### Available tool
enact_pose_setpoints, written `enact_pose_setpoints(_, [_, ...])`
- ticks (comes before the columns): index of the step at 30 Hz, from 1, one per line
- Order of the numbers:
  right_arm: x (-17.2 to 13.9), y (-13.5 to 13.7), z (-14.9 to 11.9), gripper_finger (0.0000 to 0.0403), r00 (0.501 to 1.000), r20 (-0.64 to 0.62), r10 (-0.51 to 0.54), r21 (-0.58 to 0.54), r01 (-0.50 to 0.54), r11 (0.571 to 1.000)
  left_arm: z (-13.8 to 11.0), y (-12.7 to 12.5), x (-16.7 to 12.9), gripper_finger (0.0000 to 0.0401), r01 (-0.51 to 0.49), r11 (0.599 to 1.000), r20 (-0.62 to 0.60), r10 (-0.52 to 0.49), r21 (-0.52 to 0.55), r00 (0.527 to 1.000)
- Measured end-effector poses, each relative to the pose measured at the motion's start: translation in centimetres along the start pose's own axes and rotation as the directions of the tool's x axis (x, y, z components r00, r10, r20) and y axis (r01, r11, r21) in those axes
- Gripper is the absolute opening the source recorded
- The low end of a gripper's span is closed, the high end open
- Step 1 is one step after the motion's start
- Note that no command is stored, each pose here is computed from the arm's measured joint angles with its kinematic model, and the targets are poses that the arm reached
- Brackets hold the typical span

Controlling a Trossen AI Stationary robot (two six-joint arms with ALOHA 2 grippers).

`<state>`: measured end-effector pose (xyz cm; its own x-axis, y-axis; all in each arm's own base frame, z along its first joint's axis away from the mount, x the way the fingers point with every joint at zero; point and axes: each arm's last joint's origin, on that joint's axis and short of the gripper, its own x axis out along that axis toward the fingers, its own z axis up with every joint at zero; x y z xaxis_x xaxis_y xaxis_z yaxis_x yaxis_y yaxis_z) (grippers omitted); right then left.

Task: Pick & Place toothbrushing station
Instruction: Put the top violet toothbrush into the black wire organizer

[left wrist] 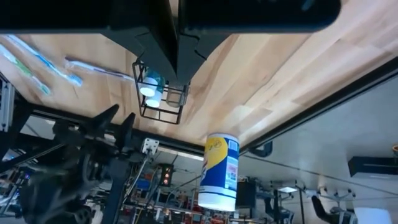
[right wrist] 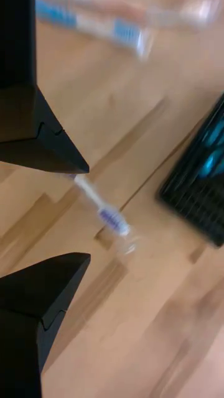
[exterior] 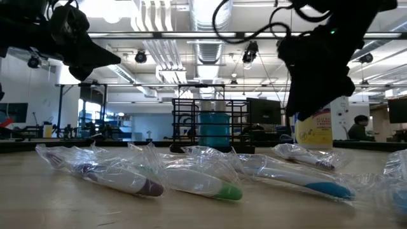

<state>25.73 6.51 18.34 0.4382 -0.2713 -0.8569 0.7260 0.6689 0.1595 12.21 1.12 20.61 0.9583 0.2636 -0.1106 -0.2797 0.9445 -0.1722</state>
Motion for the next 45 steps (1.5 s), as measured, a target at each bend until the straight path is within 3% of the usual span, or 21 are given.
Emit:
enact_pose_setpoints(3, [1.0,1.1,0.0,0.0215,0.996,-0.041,-0.074,-0.007,0.074,0.997,0.2,0.0,0.0,0.0003,0.001,1.0,0.006,-0.001,-0.001,1.0])
enact_pose_setpoints(14, [4.2,4.1,0.1,0.0215,0.985,-0.123,-0.121,-0.023,0.119,0.993,0.1,0.0,0.0,0.0003,0.0,1.0,-0.004,0.0,-0.007,1.0])
enact_pose_setpoints(21, [6.3,3.4,-0.8,0.0215,0.966,-0.155,-0.206,-0.033,0.203,0.979,0.0,0.0,0.0,0.0003,-0.001,1.0,-0.02,0.001,-0.007,1.0])
enact_pose_setpoints(28, [7.4,2.8,-1.5,0.0211,0.964,-0.156,-0.214,-0.069,0.205,0.976,0.0,0.0,0.0,0.0003,-0.001,1.0,-0.019,0.001,-0.008,1.0])
enact_pose_setpoints(33, [6.7,3.1,-1.3,0.0166,0.972,-0.149,-0.182,-0.103,0.168,0.98,0.0,0.0,0.0,0.0003,-0.001,1.0,-0.019,0.001,-0.008,1.0])
enact_pose_setpoints(41, [5.6,3.4,-1.7,0.0031,0.978,-0.136,-0.16,-0.183,0.134,0.974,0.0,0.0,0.0,0.0003,-0.001,1.0,-0.02,0.001,-0.008,1.0])
enact_pose_setpoints(45, [4.5,3.7,-1.4,0.0014,0.987,-0.094,-0.131,-0.206,0.109,0.972,0.0,0.0,0.0,0.0003,-0.001,1.0,-0.02,0.001,-0.005,1.0])
